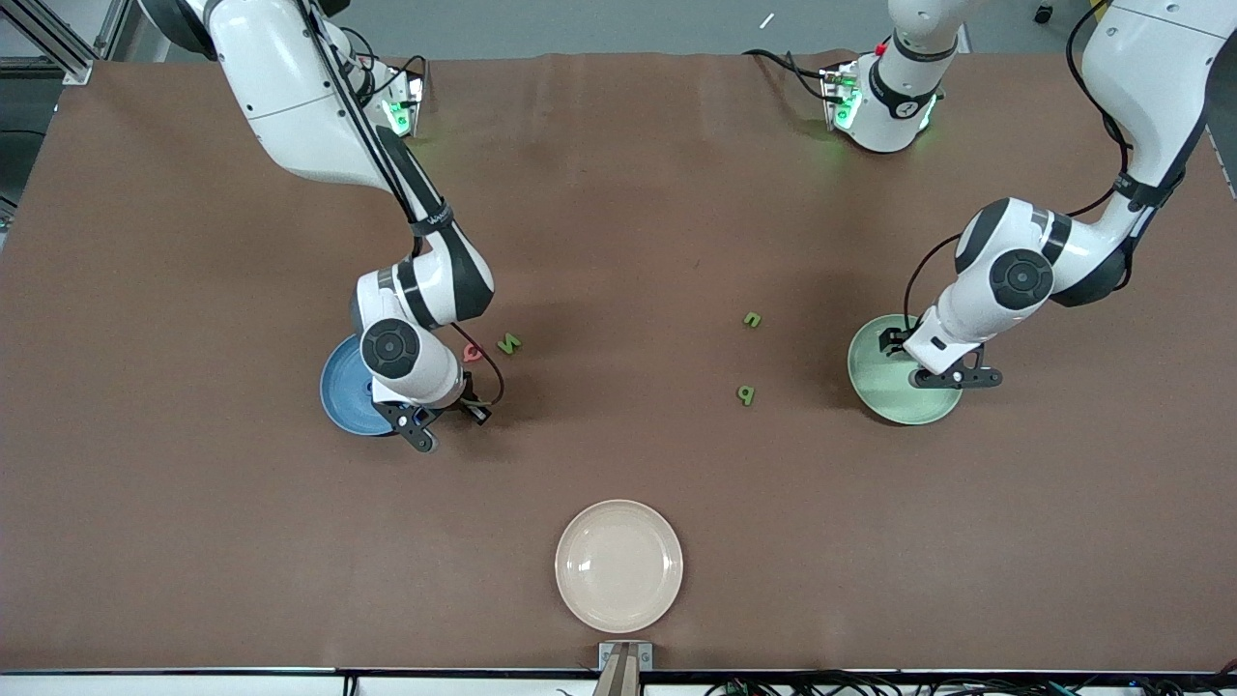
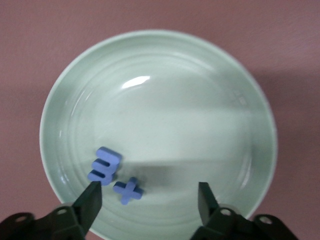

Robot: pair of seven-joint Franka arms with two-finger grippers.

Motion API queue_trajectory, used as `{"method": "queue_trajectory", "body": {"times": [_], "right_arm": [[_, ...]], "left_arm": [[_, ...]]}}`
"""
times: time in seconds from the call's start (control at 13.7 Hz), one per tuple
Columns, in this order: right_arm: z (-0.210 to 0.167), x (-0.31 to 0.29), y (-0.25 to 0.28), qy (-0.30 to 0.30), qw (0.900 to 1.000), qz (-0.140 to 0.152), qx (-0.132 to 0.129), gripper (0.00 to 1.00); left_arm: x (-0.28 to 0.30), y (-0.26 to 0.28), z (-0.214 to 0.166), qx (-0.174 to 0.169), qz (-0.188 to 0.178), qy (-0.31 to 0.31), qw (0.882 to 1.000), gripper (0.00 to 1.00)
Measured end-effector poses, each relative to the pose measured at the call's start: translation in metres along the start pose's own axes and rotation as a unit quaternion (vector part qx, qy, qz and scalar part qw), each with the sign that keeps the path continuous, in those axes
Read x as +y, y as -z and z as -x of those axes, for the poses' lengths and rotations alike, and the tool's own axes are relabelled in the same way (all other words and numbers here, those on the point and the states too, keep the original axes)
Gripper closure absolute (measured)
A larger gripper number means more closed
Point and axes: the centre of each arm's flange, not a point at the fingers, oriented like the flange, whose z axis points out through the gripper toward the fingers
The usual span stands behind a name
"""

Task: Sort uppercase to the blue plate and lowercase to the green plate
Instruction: 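Drop the blue x into the green plate while the right gripper grasps the B, then carry the green B to the blue plate while the left gripper grasps the u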

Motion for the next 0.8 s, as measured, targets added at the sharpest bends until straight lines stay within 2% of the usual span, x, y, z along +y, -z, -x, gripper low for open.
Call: {"method": "queue_trajectory", "body": {"times": [0.07, 0.15, 0.37, 0.59, 0.8], "right_arm": [[0.000, 0.000, 0.000, 0.000, 1.000, 0.001, -0.001, 0.65], [0.001, 0.001, 0.001, 0.000, 1.000, 0.007, -0.004, 0.65], [0.002, -0.002, 0.025, 0.002, 0.999, 0.029, -0.021, 0.65], [-0.010, 0.006, 0.071, -0.001, 0.999, 0.038, -0.033, 0.65], [-0.041, 0.034, 0.089, 0.020, 0.998, 0.044, -0.043, 0.65]], "left_arm": [[0.011, 0.008, -0.003, 0.003, 0.000, -0.007, 1.000, 0.02], [0.024, 0.018, -0.005, 0.007, 0.000, -0.011, 1.000, 0.00], [0.074, 0.042, -0.002, 0.022, 0.010, 0.001, 1.000, 0.00], [0.133, 0.049, 0.014, 0.027, 0.012, -0.033, 0.999, 0.00], [0.182, 0.048, 0.034, 0.026, 0.011, -0.073, 0.997, 0.00]]}}
